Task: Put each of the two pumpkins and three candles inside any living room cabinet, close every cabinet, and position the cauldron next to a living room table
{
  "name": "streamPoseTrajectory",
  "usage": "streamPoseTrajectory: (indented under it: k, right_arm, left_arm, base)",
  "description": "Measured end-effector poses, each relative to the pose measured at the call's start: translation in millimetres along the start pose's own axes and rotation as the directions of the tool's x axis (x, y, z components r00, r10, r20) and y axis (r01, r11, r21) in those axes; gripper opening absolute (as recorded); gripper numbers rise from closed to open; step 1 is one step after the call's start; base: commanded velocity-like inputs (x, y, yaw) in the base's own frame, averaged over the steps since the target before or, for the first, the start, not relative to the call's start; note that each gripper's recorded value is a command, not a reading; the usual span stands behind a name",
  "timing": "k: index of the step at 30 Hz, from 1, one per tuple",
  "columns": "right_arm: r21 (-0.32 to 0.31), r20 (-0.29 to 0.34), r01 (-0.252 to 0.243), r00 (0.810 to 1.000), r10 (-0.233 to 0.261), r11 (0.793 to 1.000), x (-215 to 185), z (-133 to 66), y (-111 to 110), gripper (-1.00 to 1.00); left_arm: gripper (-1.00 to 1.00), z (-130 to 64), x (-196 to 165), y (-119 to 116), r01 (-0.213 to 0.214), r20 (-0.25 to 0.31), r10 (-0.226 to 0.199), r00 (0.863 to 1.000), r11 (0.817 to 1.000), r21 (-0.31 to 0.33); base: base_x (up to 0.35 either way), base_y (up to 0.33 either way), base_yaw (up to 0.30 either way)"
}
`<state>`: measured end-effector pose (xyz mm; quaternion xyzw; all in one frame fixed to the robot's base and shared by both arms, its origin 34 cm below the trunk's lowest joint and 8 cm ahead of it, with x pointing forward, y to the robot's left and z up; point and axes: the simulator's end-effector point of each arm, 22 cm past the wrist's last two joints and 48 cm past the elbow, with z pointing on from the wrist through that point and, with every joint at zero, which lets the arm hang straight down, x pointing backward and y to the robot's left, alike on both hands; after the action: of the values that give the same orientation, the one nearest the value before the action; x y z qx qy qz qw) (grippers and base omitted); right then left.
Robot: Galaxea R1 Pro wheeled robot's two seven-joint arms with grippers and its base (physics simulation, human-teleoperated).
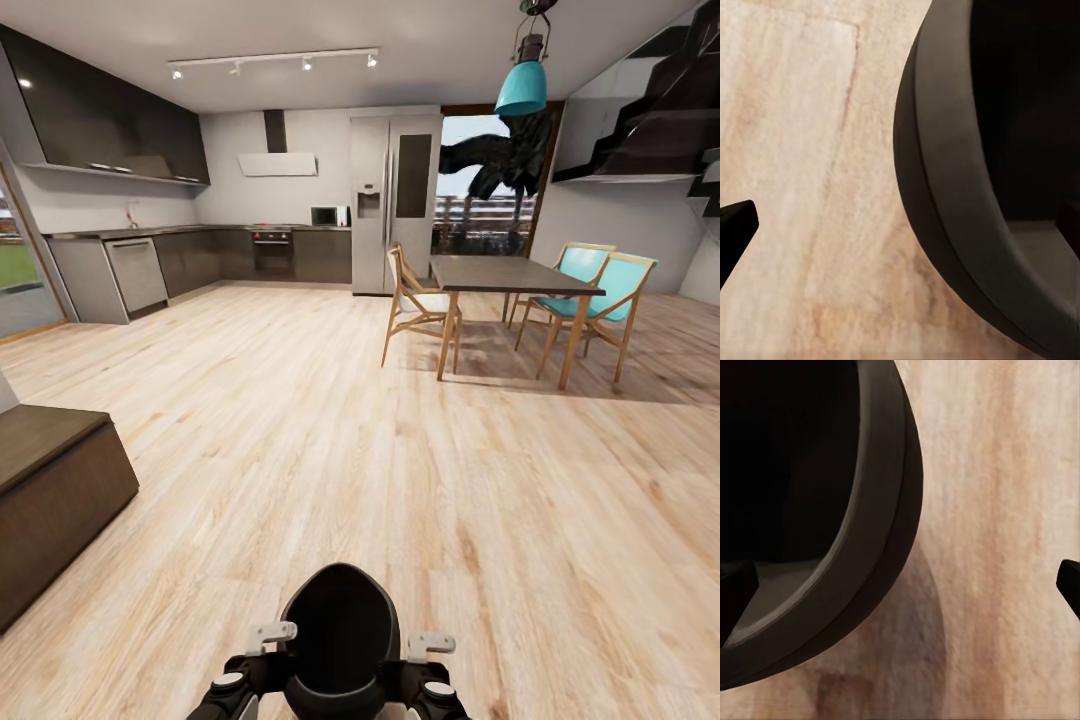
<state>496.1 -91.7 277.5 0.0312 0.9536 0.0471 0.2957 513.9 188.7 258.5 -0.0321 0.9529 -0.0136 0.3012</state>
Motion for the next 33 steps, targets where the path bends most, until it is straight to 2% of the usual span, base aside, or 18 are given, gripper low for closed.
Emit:
streamPoseTrajectory:
  k: [5,11,17,28,33]
  right_arm:
    - [-0.003,0.016,-0.004,1.000,0.004,1.000,-3.9,0.0,0.9,1.00]
    - [-0.005,0.064,-0.025,0.998,0.026,1.000,-14.1,-0.3,0.8,1.00]
    - [-0.003,0.048,-0.031,0.998,0.032,1.000,-5.2,5.4,-0.5,1.00]
    - [-0.003,0.047,-0.029,0.998,0.029,1.000,-3.5,5.7,-0.4,1.00]
    - [-0.010,0.047,-0.011,0.999,0.011,1.000,-2.3,5.1,4.1,1.00]
  left_arm:
    - [1.00,-0.2,0.2,-2.6,0.002,0.000,-0.002,1.000,1.000,0.003]
    - [1.00,-0.2,-0.2,-3.4,0.005,0.001,-0.005,1.000,1.000,0.006]
    - [1.00,5.3,10.4,-3.3,0.007,-0.021,-0.007,1.000,1.000,0.006]
    - [1.00,4.5,11.4,-13.1,0.014,-0.023,-0.013,1.000,1.000,0.018]
    - [1.00,4.4,11.4,-13.9,0.014,-0.023,-0.014,1.000,1.000,0.019]
  base:
    - [0.000,0.000,0.000]
    - [0.000,0.000,0.000]
    - [0.000,0.000,0.000]
    - [0.000,0.000,0.000]
    - [0.000,0.000,0.000]
